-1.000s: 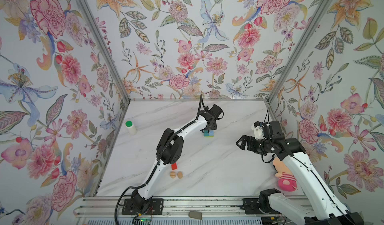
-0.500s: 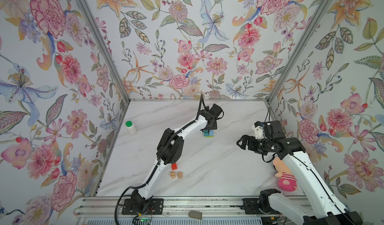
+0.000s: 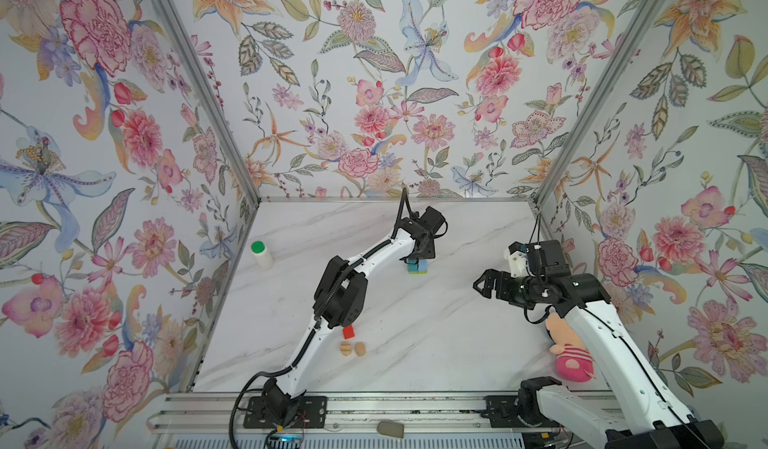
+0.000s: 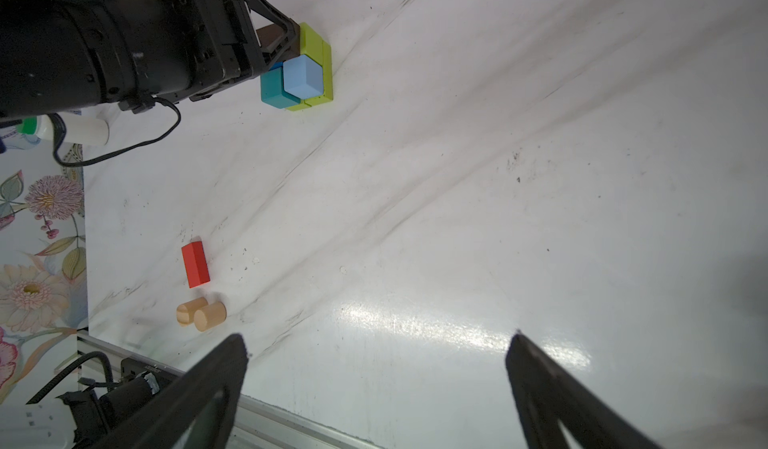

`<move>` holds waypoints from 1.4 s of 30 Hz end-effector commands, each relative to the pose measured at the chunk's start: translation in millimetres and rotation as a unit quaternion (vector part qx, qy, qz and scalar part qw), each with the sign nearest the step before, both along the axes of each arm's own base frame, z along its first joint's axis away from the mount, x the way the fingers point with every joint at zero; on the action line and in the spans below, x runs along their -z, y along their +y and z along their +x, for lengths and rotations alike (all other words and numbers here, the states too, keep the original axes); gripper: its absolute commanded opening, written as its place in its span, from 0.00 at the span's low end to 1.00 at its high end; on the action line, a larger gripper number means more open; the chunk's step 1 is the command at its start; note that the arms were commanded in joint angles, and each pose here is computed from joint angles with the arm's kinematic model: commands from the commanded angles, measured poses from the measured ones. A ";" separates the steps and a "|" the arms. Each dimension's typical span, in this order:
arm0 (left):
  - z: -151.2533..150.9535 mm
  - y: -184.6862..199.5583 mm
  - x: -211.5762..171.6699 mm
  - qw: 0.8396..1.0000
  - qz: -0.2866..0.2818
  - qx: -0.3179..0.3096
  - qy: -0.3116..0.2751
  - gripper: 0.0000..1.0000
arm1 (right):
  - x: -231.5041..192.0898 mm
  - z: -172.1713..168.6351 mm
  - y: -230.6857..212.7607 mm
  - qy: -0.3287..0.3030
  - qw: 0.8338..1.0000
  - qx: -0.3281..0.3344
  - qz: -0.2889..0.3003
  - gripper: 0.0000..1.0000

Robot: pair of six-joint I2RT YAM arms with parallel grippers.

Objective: Build the wood block tower
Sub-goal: 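Lower the dark-brown bar onto the top of the cube stack, then open the left gripper and raise it from the dark-brown bar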

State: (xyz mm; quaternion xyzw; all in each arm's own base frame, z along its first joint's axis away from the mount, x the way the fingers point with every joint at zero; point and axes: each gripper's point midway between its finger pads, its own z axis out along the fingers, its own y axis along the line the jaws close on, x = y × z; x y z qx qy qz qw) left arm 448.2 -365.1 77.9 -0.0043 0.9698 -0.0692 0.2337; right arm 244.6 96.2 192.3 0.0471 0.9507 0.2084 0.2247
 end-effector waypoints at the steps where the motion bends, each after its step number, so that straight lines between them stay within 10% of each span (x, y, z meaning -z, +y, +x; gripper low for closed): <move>1: 2.3 4.2 4.4 1.000 0.014 0.007 0.006 0.71 | 3.9 -2.2 -1.4 0.003 1.000 0.001 0.001 0.99; 22: -15.6 35.7 -95.7 0.997 -0.023 0.004 -0.068 0.74 | -13.8 -0.5 2.9 -0.007 1.000 -0.001 0.007 0.99; 31: -98.1 134.7 -131.6 0.988 -0.058 -0.052 -0.136 0.79 | -9.4 7.1 39.9 0.014 0.997 -0.068 -0.023 0.99; 42: -205.1 244.0 -79.8 0.982 -0.051 -0.139 -0.114 0.81 | 16.6 24.3 150.4 0.063 0.982 -0.161 -0.082 0.99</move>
